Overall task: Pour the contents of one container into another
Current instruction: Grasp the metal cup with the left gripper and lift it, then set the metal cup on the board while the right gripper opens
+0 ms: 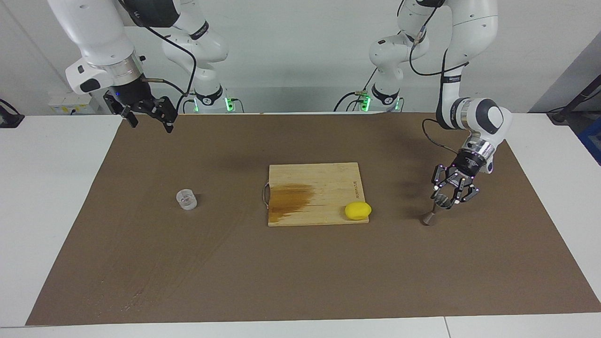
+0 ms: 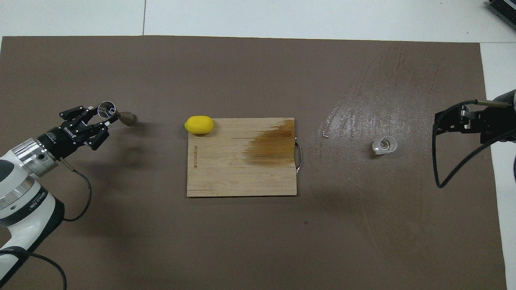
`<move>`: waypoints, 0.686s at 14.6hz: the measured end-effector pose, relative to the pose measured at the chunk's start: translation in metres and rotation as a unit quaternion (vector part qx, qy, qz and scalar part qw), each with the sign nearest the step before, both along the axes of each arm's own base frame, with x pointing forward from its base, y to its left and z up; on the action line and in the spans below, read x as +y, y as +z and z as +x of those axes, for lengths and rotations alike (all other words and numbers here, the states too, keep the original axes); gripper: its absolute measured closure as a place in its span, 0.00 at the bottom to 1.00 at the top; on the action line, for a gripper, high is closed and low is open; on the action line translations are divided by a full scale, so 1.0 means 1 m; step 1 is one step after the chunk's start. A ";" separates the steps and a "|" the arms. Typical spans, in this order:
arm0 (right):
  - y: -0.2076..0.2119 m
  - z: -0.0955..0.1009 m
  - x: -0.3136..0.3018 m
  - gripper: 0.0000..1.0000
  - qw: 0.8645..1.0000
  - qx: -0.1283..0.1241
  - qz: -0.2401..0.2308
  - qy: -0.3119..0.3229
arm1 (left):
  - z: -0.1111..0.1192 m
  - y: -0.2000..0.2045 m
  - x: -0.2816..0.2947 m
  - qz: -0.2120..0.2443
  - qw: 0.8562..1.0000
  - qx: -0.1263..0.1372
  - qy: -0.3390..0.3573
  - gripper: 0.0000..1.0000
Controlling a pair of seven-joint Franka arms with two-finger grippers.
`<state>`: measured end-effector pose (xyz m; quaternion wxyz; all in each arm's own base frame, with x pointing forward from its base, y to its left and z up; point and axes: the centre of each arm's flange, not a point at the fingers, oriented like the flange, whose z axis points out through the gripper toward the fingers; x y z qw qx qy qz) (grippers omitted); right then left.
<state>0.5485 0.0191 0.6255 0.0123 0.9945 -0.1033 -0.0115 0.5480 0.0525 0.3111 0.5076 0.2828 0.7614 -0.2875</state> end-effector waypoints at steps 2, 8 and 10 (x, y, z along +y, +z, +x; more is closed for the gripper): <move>0.000 0.000 0.000 0.00 1.000 0.000 0.000 0.000 | 0.007 0.009 -0.030 -0.020 0.999 -0.013 -0.023 0.50; 0.000 0.000 0.000 0.00 1.000 0.000 0.000 0.000 | 0.000 0.042 -0.180 -0.054 0.996 -0.025 -0.059 0.50; 0.000 0.000 0.000 0.00 1.000 0.000 0.000 0.000 | -0.018 0.039 -0.235 -0.048 0.996 -0.010 -0.077 0.50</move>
